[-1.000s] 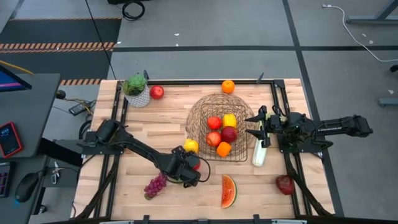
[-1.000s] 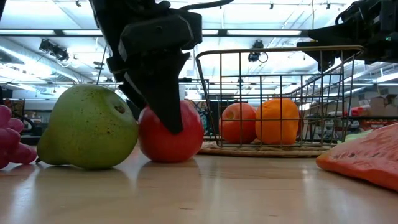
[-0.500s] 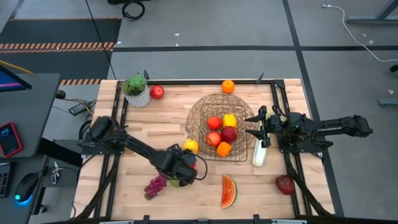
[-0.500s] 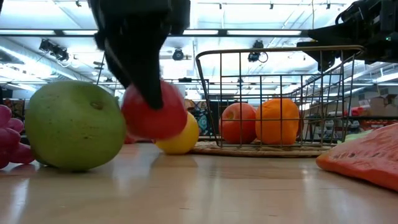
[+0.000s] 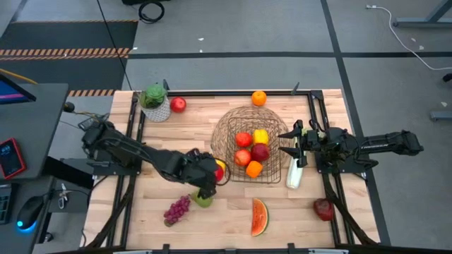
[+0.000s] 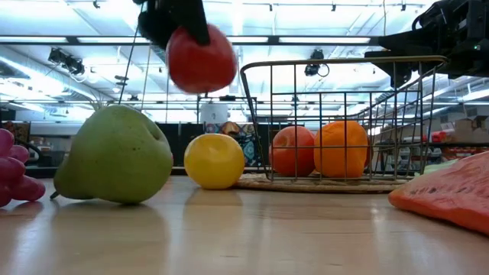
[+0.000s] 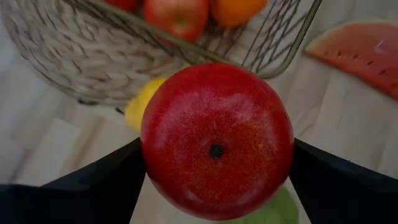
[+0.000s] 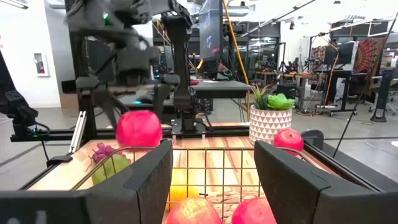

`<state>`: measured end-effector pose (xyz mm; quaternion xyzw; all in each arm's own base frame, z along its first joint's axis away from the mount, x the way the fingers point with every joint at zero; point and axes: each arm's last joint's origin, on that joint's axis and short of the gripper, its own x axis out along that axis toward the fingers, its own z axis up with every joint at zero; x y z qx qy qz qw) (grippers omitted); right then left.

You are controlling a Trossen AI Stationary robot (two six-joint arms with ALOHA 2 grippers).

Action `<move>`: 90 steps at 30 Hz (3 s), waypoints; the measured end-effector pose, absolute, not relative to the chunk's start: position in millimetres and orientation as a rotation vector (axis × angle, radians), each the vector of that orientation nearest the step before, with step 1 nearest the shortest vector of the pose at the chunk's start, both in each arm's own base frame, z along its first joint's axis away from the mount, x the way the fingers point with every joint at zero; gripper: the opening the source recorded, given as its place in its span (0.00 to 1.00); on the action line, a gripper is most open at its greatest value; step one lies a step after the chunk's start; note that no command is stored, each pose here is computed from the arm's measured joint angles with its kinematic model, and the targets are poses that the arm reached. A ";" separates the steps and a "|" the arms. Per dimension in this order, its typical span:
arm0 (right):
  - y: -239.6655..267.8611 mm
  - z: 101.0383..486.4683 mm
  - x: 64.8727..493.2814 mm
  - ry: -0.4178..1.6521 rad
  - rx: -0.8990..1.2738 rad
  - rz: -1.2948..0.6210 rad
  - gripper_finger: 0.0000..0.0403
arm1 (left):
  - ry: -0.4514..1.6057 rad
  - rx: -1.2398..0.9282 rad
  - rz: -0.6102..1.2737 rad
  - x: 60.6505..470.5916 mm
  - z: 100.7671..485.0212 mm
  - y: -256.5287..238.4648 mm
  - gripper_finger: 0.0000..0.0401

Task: Build produce basket
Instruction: Put the bottom red apple into the wire basket

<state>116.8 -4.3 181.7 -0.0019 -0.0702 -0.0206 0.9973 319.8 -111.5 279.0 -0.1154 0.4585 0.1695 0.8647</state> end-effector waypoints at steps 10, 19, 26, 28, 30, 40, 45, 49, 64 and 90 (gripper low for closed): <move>-4.3 181.5 116.8 -0.140 -0.004 -0.041 0.57 | 0.685 -0.024 0.342 330.9 316.0 -84.2 0.89; -4.3 181.6 116.8 -0.140 -0.004 -0.041 0.57 | 0.282 0.225 0.359 362.6 357.4 -51.0 0.89; -4.3 181.6 116.8 -0.140 -0.004 -0.041 0.57 | 0.308 0.222 0.357 374.9 347.4 -22.5 0.89; -4.3 181.6 116.8 -0.140 -0.004 -0.042 0.57 | 0.324 0.223 0.366 382.1 338.8 -16.5 0.89; -4.3 181.6 116.8 -0.140 -0.004 -0.041 0.57 | 0.342 0.224 0.382 388.3 330.4 -9.4 0.89; -4.3 181.6 116.8 -0.141 -0.004 -0.042 0.57 | 0.410 0.204 0.408 405.2 302.2 25.9 0.89; -4.3 181.5 116.8 -0.139 -0.004 -0.042 0.57 | 0.432 0.194 0.356 406.6 297.3 33.3 0.89; -4.3 181.6 116.8 -0.140 -0.004 -0.041 0.57 | 0.501 0.237 0.342 404.1 291.9 34.9 0.89; -4.3 181.5 116.8 -0.140 -0.004 -0.041 0.57 | 0.730 0.321 0.353 373.5 293.1 11.8 0.98; -4.3 181.6 116.8 -0.140 -0.004 -0.042 0.57 | 0.239 0.739 0.366 268.7 249.1 -21.3 0.99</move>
